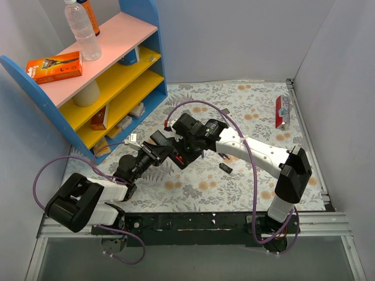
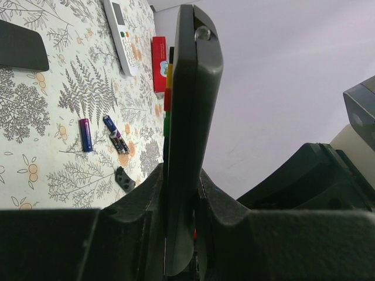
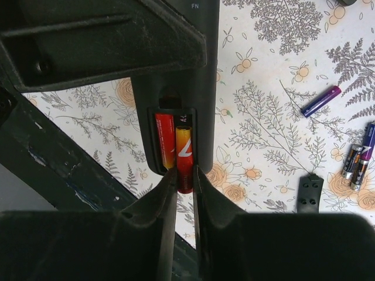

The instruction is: Load the batteries into the remote control

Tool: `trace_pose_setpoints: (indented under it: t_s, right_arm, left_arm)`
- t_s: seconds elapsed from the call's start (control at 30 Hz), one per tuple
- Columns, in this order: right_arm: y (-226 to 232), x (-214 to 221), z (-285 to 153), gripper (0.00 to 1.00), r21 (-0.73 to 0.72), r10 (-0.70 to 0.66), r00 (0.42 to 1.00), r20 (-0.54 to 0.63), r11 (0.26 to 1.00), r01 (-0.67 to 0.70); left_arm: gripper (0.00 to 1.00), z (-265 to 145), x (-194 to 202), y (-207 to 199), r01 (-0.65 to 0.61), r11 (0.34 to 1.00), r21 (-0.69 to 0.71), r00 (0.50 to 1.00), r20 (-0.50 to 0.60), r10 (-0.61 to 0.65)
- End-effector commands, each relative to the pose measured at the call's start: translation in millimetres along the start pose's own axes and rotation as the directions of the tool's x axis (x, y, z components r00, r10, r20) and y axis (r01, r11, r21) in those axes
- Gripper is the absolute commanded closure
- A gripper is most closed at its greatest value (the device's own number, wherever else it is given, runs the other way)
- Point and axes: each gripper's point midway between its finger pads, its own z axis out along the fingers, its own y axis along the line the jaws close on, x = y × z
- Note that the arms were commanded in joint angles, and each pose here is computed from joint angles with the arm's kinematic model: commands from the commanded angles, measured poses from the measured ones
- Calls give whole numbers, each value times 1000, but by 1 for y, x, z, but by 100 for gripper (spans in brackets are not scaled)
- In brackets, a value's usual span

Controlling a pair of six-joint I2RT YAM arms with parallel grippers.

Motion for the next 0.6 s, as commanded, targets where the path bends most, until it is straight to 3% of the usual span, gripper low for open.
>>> trace_pose_setpoints:
  t_s: [0.0,0.4,0.57]
  right_arm:
    - [0,-6,-8,76,22,-5,1000,5,1000,5]
    - [9,-22,-17,70,7,-16,998,69,1000,16]
    - [14,-36,-39,61,-10,-51,986,157,999,53]
  left_arm:
    - [100,-3,-1,-25,82,993,87,997,-8,-82]
    - [100,-3,5,-28,136,985,106,990,-44,-133]
    - [100,-6,8,-33,163,978,126,985,-72,-155]
